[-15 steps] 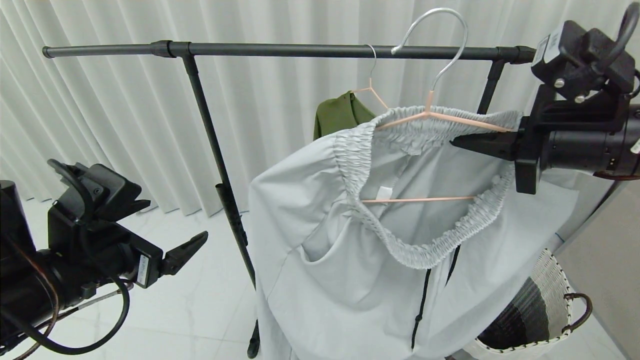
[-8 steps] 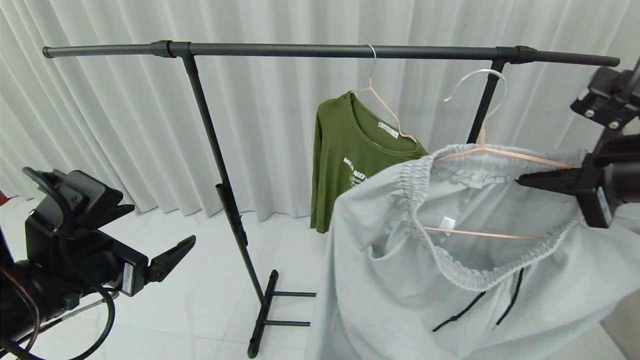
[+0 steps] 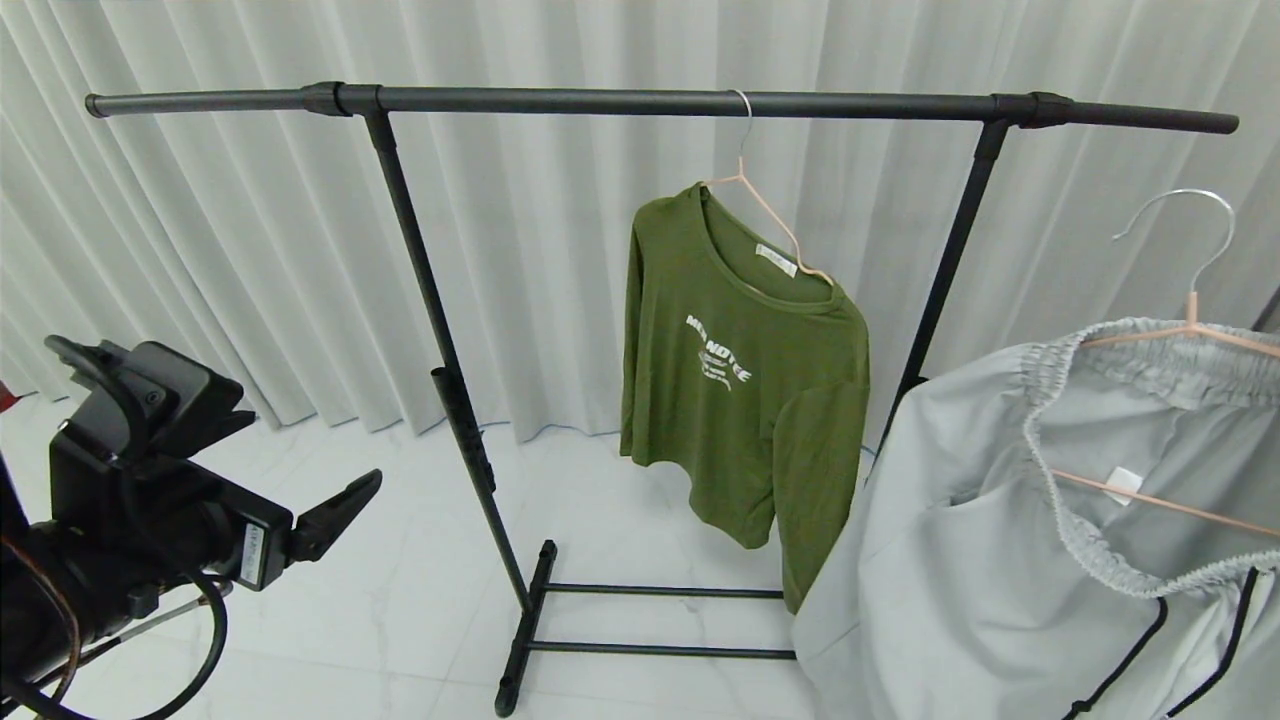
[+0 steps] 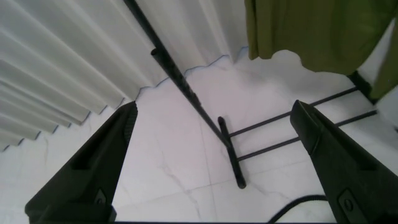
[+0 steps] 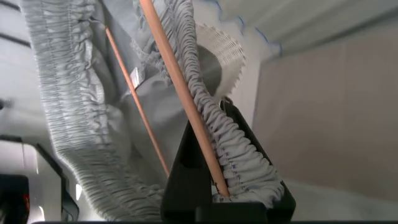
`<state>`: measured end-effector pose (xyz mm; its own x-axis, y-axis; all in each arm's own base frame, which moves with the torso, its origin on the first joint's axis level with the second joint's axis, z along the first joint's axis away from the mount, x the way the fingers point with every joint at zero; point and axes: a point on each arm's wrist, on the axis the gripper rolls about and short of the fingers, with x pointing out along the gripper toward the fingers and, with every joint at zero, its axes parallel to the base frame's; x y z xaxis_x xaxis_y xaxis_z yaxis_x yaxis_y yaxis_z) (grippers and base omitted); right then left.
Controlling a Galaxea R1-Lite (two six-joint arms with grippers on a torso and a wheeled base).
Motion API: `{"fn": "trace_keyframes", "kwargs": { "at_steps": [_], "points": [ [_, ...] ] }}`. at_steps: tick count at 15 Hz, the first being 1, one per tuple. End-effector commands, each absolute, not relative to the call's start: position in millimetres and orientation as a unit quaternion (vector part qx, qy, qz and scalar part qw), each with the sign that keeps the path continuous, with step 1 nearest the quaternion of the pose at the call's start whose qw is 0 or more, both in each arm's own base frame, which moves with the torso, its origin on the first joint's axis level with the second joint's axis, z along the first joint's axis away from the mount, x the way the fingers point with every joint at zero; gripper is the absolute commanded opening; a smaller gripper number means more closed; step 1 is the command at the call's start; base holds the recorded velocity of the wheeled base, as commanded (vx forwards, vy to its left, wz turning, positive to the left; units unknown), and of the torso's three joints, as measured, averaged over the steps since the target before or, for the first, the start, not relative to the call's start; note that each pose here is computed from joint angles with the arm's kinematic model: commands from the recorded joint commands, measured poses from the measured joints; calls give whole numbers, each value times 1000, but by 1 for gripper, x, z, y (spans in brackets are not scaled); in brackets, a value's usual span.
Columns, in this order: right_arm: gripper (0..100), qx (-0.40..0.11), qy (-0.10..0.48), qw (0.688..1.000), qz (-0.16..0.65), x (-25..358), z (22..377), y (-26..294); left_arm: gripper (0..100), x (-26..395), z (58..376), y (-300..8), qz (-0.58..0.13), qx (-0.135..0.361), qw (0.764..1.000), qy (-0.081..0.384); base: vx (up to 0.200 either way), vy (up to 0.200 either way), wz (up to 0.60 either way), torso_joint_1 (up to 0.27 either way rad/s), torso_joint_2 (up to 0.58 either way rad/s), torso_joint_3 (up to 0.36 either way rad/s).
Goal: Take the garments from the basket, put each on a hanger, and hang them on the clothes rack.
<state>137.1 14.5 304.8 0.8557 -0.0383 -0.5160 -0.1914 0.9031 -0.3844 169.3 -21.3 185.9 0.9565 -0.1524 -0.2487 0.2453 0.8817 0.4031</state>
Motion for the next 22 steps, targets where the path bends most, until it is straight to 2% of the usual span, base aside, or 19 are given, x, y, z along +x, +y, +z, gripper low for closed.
{"fn": "trace_keyframes", "kwargs": {
  "at_steps": [1, 3, 5, 7, 8, 17, 22],
  "points": [
    [0, -209, 274, 939, 6, 140, 305, 6, 100, 170, 185, -21, -100, 220, 964, 108, 0, 0, 0, 0, 0, 0],
    [0, -190, 279, 941, -6, 148, 306, 6, 100, 170, 187, -22, -100, 220, 965, 105, 0, 0, 0, 0, 0, 0],
    [0, -143, 277, 950, -12, 162, 309, 10, 100, 169, 187, -22, -102, 220, 965, 103, 0, 0, 0, 0, 0, 0],
    [0, -105, 250, 963, -2, 177, 316, 20, 100, 169, 187, -24, -107, 220, 964, 102, 0, 0, 0, 0, 0, 0],
    [0, -102, 243, 965, 0, 181, 318, 21, 100, 169, 187, -25, -109, 219, 964, 101, 0, 0, 0, 0, 0, 0],
    [0, -96, 171, 980, 33, 212, 324, 42, 100, 166, 187, -33, -132, 222, 961, 96, 200, 0, 0, 0, 3, 4],
    [0, -95, 155, 983, 31, 251, 327, 50, 100, 163, 187, -35, -140, 224, 960, 91, 0, 0, 0, 0, 0, 0]
  ]
}}
